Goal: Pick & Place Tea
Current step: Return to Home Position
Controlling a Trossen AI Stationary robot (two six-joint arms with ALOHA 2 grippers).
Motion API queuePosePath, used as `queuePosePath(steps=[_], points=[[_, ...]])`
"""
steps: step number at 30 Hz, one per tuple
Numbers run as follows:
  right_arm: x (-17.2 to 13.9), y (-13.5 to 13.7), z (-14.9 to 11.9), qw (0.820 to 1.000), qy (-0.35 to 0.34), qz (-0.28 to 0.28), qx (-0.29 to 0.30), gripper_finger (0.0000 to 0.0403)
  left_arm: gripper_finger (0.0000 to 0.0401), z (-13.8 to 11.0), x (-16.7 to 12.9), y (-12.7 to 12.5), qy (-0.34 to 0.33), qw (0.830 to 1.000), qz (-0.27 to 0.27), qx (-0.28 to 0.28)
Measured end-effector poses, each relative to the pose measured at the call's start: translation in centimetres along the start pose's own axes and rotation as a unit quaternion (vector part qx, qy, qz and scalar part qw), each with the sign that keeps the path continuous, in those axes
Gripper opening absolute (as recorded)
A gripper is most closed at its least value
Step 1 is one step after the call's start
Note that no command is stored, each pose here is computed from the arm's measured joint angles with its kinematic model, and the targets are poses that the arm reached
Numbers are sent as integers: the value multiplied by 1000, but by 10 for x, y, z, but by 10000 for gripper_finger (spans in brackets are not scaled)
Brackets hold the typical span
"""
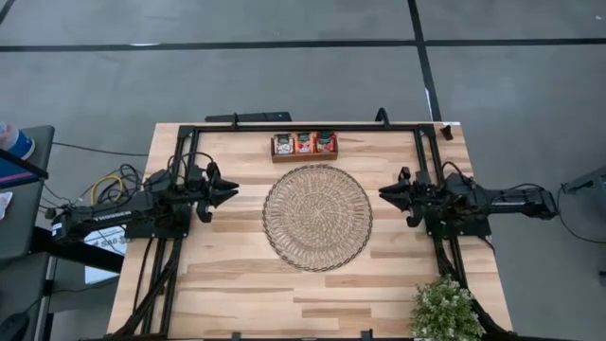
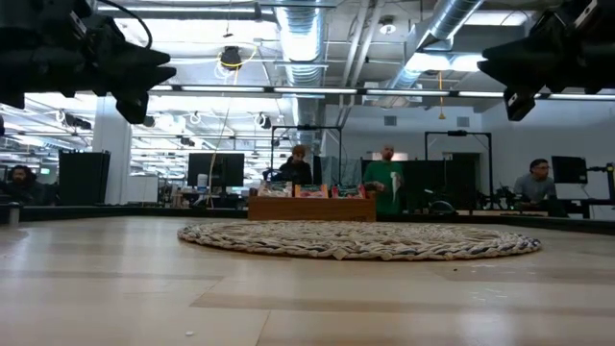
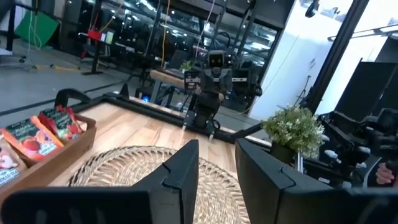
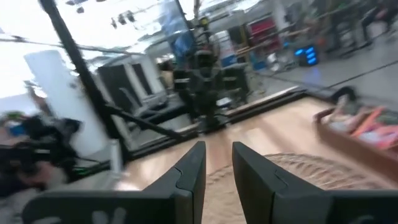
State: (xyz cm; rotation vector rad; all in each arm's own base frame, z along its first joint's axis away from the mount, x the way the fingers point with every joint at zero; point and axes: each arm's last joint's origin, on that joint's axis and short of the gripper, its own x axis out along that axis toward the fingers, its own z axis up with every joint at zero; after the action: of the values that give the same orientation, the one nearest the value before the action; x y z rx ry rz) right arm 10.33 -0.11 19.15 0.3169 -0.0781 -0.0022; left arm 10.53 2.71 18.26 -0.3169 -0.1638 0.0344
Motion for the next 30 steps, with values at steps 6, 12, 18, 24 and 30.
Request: queuePosePath(steps=[6, 12, 18, 24, 30], points=[[1, 1, -5, 994, 19, -18, -102, 70, 97, -4, 0, 2, 17, 1000, 11, -2], [0, 2, -18, 990, 85, -7, -114, 70, 97, -6, 0, 3, 28, 1000, 14, 1], [0, 6, -17, 986, 78, 15, -146, 70, 97, -6, 0, 3, 28, 999, 15, -15], [-1, 8, -17, 992, 79, 24, -96, 70, 97, -6, 0, 2, 29, 999, 11, -16], [-1, 9, -18, 995, 82, 27, -57, 70, 97, -6, 0, 2, 29, 999, 11, -18]])
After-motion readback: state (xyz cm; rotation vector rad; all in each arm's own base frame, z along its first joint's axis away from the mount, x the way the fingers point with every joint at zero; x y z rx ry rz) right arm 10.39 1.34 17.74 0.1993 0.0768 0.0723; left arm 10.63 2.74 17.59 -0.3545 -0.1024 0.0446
